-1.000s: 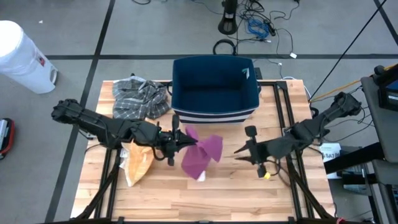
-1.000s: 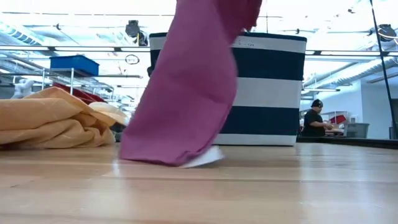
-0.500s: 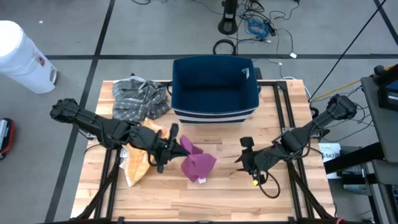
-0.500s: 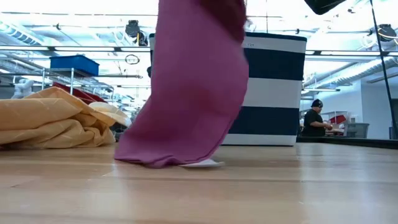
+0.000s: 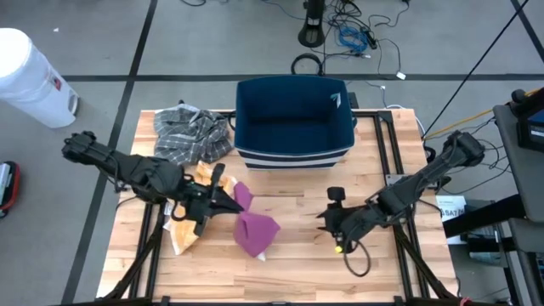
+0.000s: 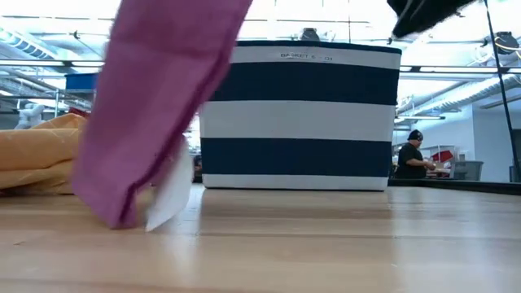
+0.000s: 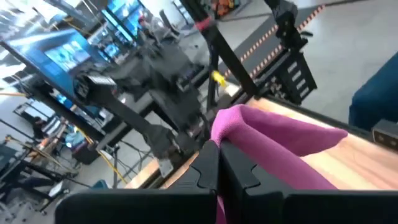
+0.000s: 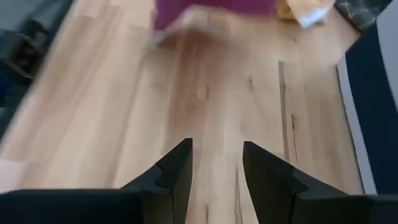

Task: Fold towel
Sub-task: Fold the purple towel

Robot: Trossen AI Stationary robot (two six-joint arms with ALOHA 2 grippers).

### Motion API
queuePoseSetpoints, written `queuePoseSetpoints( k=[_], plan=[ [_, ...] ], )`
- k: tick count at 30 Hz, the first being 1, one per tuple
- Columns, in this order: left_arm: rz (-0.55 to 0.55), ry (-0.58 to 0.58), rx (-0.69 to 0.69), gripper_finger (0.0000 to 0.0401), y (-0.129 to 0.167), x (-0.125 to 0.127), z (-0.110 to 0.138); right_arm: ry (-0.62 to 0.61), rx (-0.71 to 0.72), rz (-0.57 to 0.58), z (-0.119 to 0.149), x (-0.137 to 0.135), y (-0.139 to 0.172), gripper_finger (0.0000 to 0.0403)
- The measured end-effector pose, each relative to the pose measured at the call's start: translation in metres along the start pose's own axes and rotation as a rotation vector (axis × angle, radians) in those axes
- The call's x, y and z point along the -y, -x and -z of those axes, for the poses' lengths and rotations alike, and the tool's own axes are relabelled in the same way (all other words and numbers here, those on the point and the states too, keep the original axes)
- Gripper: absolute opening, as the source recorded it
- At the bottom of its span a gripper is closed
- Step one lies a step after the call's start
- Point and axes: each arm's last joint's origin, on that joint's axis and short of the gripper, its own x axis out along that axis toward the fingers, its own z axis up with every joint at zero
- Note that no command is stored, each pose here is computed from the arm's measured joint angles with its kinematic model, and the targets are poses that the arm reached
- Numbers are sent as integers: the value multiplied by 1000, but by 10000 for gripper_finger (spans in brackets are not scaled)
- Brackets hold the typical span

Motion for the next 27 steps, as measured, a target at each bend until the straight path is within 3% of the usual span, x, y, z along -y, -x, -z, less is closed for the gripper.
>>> queuePoseSetpoints(
  k=[14, 20, 27],
  plan=[
    [-30, 60, -51, 1, -12, -11, 15, -20, 125, 23, 14, -17, -94, 128],
    [-6, 81, -221, 1, -53, -14, 54, -43, 91, -1, 21, -21, -107, 128],
    [42, 106, -321, 12, -108, -16, 112, -97, 43, -95, 27, -38, -90, 128]
  ],
)
